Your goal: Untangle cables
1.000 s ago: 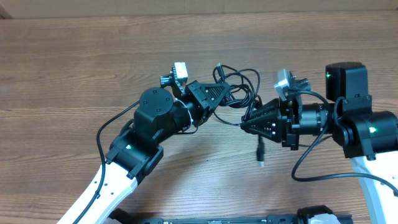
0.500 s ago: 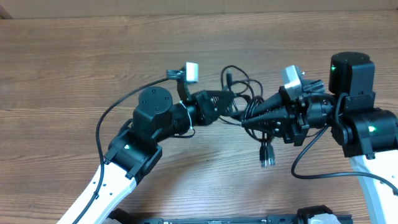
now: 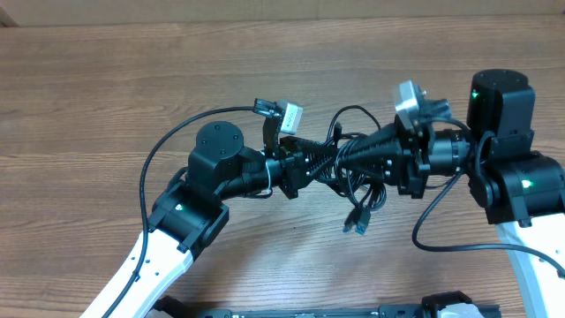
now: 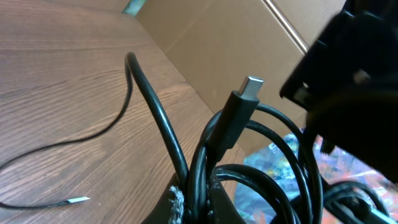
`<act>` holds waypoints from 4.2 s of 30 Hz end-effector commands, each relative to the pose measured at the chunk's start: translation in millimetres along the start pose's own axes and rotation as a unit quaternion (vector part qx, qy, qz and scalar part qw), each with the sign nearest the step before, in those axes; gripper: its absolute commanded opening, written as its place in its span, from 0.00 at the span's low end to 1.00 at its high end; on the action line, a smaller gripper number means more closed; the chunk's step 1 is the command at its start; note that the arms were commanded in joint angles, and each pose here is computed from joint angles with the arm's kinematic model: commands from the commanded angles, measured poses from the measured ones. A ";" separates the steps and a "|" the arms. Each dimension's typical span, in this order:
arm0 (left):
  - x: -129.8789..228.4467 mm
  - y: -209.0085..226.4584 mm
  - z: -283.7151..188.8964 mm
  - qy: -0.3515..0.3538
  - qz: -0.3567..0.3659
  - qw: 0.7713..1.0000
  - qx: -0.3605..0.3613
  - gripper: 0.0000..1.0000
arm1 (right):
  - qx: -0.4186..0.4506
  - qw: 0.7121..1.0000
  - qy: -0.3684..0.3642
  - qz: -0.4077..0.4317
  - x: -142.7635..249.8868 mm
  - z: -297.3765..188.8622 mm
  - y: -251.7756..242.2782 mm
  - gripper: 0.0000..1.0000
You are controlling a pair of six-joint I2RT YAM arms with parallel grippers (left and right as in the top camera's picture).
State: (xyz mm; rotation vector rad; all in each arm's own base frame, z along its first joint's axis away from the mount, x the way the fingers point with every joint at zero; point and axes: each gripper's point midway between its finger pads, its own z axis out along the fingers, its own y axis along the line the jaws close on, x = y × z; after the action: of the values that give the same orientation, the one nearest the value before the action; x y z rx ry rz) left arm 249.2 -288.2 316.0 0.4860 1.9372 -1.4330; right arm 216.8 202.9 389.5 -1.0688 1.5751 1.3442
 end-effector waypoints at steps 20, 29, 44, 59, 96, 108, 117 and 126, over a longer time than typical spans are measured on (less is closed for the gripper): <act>3.3 25.7 -27.1 0.037 -0.054 0.998 0.001 0.04 | 0.351 0.931 0.042 0.092 20.9 -44.1 -104.5 0.09; -6.5 -10.3 -44.9 0.052 0.002 0.992 0.117 0.04 | 0.393 0.910 0.067 0.115 37.4 -55.8 -112.7 0.09; -23.4 12.7 -40.3 -0.005 0.162 0.986 0.049 0.04 | 0.366 0.882 0.102 0.281 83.1 -51.4 -86.7 0.89; -43.0 -5.1 -42.2 -0.055 0.367 0.926 0.062 0.04 | 0.183 0.897 0.067 0.397 66.4 -15.2 -30.6 0.98; -66.3 -19.8 -32.7 -0.115 0.364 0.924 0.033 0.04 | 0.261 0.835 0.034 0.483 71.4 -26.8 -54.4 0.61; -76.9 -31.9 -34.5 -0.143 0.345 0.927 0.042 0.04 | 0.287 0.836 0.064 0.463 82.3 -16.0 -53.4 0.58; -66.2 -49.8 -30.5 -0.130 0.346 0.925 0.085 0.04 | 0.330 0.831 0.066 0.442 86.0 -18.7 -69.2 0.58; -60.0 -54.2 -30.5 -0.115 0.324 0.933 0.106 0.04 | 0.324 0.888 0.063 0.320 64.0 -16.0 -80.6 0.65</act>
State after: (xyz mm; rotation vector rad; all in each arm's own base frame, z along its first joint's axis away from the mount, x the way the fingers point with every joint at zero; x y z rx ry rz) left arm 261.7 -268.3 393.9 0.8831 1.2782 -1.1130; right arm 264.1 174.1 298.2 -0.0875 2.4338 1.0629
